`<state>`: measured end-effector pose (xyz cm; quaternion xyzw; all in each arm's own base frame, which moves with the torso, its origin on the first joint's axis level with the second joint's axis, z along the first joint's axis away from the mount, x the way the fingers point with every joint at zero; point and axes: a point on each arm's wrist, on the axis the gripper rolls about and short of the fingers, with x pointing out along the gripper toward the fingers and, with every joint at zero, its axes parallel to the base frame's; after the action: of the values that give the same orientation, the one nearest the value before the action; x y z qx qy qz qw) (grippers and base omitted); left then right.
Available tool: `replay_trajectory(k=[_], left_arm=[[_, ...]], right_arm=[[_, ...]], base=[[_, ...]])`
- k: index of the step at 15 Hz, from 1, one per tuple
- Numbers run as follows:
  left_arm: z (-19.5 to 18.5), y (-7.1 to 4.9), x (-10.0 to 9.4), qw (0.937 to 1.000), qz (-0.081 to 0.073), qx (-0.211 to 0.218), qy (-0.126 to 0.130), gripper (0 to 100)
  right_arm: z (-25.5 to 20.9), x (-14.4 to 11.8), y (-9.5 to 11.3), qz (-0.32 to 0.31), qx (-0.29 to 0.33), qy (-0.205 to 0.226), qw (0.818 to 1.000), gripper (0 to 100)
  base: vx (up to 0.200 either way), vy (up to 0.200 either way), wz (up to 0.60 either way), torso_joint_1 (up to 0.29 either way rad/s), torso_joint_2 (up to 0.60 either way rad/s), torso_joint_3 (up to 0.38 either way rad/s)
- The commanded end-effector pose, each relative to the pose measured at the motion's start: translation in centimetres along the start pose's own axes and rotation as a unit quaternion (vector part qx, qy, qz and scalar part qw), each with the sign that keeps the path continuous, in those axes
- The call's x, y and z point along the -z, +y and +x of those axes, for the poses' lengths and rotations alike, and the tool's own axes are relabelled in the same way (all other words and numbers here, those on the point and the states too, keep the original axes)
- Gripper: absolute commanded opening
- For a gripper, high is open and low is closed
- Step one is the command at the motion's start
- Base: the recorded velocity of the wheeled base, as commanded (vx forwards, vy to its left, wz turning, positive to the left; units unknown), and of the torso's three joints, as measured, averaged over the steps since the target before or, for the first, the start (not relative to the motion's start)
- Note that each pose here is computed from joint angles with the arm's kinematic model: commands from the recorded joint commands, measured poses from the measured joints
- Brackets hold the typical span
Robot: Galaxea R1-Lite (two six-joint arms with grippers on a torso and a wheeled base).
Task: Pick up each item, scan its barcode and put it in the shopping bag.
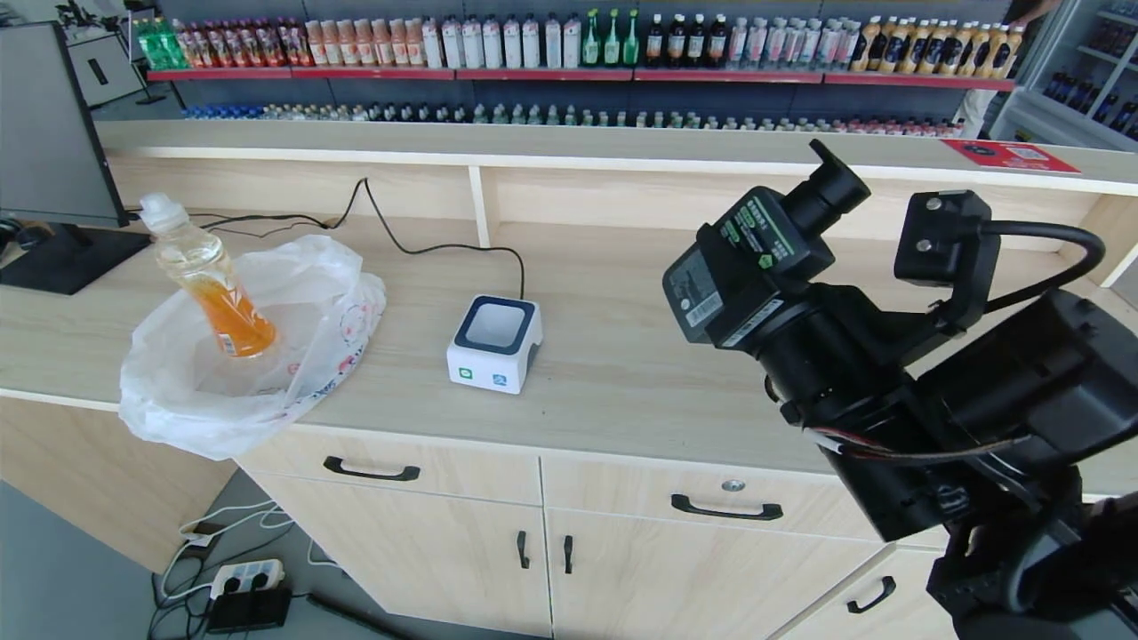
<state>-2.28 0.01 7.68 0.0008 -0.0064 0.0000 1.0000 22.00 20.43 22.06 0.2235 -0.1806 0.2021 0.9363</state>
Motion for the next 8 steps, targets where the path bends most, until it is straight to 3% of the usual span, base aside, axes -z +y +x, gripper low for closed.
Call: replay_trajectory(k=[1, 8], left_arm=[[0.0, 0.0, 0.0, 1.0000, 0.000, 0.000, -0.001, 100], [0.0, 0.0, 0.0, 1.0000, 0.000, -0.001, -0.001, 100]], right_arm=[[-0.8, -1.5, 2.3, 0.038, -0.037, -0.014, 0.999, 0], [-0.9, -4.7, 4.7, 0.126, -0.082, -0.057, 0.987, 0]], base=[[0.000, 0.000, 0.00, 0.000, 0.00, 0.000], [0.000, 0.000, 0.00, 0.000, 0.00, 0.000]])
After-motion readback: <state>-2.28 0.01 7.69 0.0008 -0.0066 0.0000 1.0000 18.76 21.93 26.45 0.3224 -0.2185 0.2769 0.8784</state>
